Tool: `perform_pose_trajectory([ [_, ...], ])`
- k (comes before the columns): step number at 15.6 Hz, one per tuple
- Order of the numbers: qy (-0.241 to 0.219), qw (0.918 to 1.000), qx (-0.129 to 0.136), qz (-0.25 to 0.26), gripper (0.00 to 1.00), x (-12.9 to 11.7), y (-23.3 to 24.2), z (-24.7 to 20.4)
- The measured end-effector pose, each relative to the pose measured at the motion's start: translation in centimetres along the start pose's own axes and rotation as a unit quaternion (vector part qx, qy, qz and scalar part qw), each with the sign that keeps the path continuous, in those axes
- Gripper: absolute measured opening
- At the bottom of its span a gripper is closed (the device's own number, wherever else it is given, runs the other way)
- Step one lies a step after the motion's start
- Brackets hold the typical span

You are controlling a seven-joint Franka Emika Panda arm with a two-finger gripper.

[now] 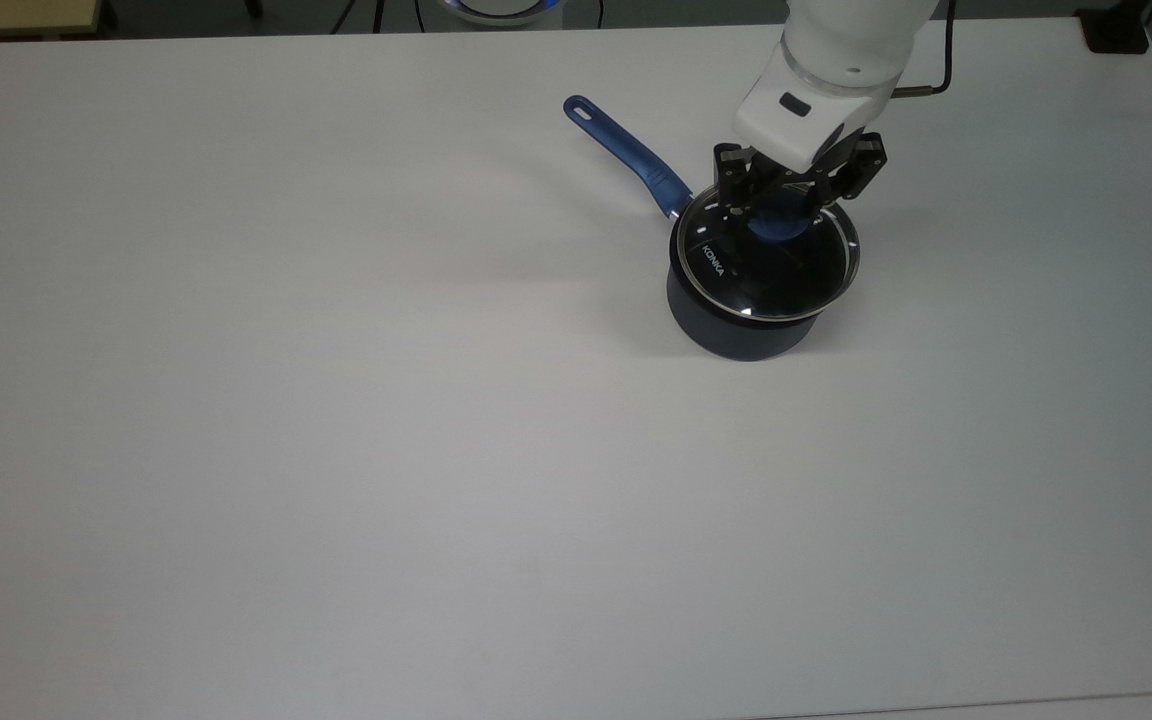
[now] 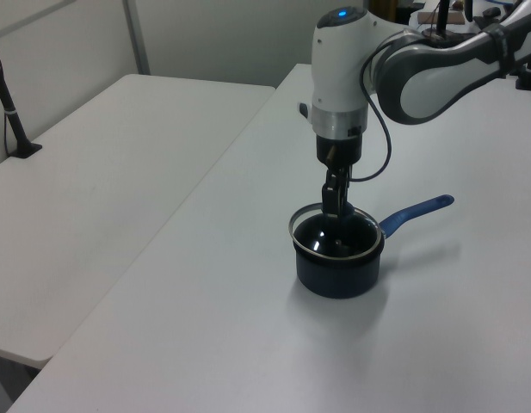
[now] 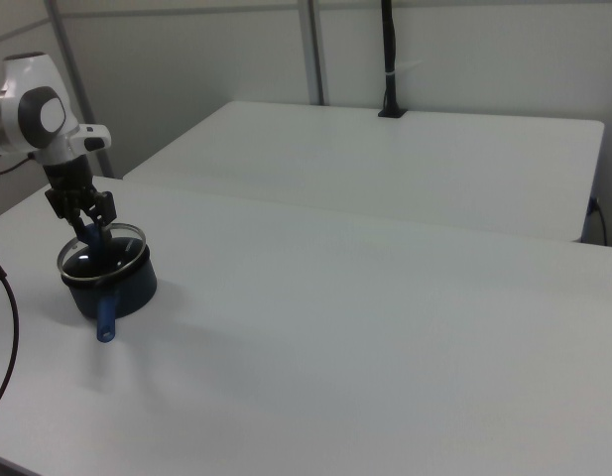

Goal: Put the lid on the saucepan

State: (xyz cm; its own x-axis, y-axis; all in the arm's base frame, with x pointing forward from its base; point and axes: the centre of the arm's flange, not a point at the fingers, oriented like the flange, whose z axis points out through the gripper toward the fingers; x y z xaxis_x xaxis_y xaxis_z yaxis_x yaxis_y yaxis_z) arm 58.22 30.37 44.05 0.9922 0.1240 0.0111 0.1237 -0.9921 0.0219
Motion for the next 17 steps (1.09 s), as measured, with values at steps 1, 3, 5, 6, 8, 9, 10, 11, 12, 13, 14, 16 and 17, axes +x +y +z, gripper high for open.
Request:
perform_pose_trajectory([
  [1, -0.003, 1.0000, -0.001, -0.001, 0.61, -0.2, -0.1, 0.3],
  [3, -0.008, 1.0000, -0.003, -0.001, 0.61, -0.4, -0.2, 0.8],
  [5, -0.011, 0.9999, -0.004, -0.001, 0.62, -0.5, -0.1, 1.2],
  [6, -0.011, 0.9999, -0.004, 0.000, 0.66, -0.5, -0.1, 1.2],
  [8, -0.011, 0.9999, -0.004, 0.003, 0.69, -0.4, 0.0, 1.1],
  [9, -0.010, 0.9999, -0.004, 0.005, 0.78, -0.4, 0.1, 1.1],
  [10, -0.009, 0.9999, -0.004, 0.006, 0.88, -0.3, 0.2, 1.0],
  [11, -0.005, 0.9999, -0.003, 0.009, 0.98, -0.1, 0.5, 0.6],
  [12, 0.000, 0.9999, -0.002, 0.012, 1.00, 0.2, 0.8, 0.0],
  [13, 0.007, 0.9998, -0.001, 0.018, 1.00, 0.5, 1.4, -0.7],
  [14, 0.015, 0.9995, 0.000, 0.026, 1.00, 0.8, 2.5, -1.7],
  [16, 0.015, 0.9990, -0.004, 0.042, 1.00, 0.9, 5.7, -3.9],
  [17, 0.009, 0.9989, -0.007, 0.046, 1.00, 0.7, 7.5, -4.9],
])
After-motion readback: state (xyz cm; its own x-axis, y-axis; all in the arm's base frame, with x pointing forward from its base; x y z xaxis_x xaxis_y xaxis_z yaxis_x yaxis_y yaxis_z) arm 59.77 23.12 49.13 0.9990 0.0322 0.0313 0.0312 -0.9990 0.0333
